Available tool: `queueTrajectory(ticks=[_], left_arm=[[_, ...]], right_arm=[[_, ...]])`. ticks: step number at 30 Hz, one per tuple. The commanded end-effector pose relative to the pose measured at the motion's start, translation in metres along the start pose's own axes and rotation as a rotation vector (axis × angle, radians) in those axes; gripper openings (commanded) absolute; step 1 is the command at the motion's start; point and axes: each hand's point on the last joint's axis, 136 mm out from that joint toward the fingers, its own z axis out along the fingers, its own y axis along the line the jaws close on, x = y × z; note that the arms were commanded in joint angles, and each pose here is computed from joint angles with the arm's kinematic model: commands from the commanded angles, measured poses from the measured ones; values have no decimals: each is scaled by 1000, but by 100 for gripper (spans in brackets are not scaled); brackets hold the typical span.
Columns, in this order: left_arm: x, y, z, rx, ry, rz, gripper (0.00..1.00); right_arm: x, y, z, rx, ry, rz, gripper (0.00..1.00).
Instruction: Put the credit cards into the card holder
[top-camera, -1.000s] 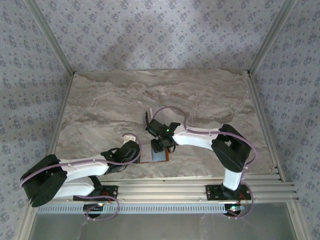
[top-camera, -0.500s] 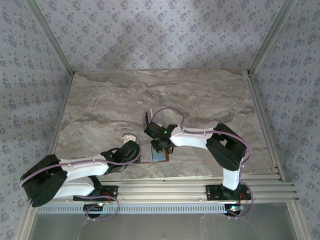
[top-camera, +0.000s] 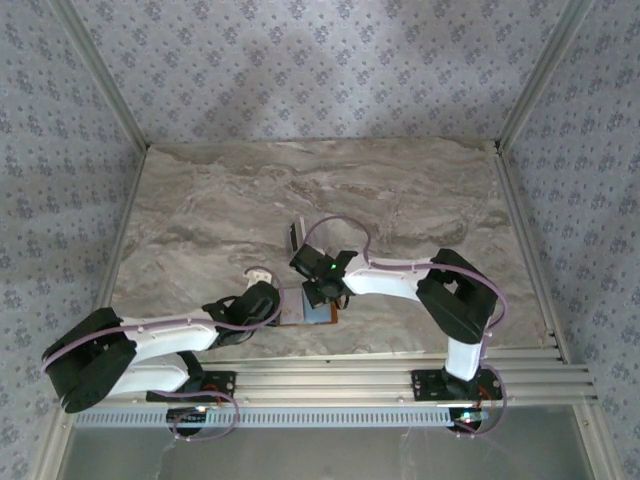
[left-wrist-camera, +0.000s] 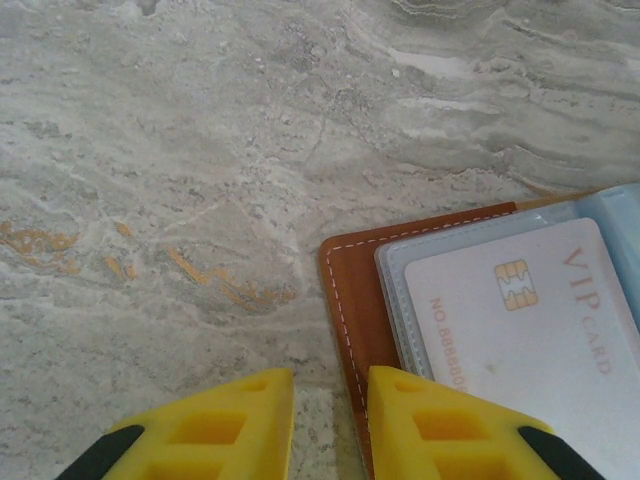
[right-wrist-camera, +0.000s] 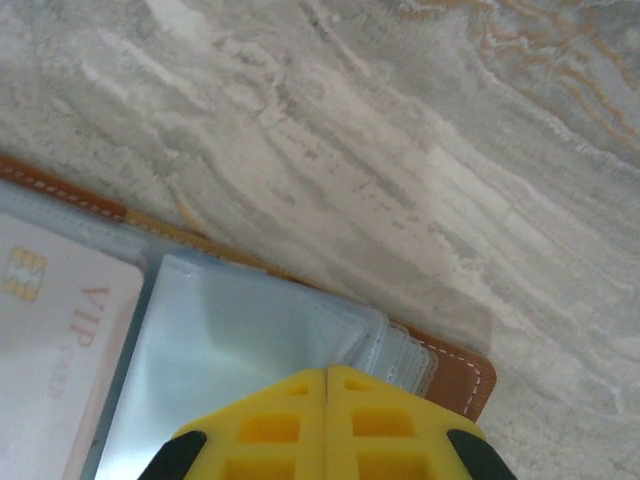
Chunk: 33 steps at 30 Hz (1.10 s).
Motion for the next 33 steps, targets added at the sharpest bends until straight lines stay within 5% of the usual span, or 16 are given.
queueTrajectory(ticks=[1,15,25,33], left_arm=[[11,2,3,4,33,-5,26],[12,1,3,16,31,-17,26],[11,-1,2,25,28,-20,27],[11,-2,2,39,30,-32,27]], right_arm=[[1,23,-16,-130,-7,-16,0],[0,64,-16,-349,20,-16,1],[1,66,-19,-376,3,55,45],[15,67,-16,-357,14,91,56]])
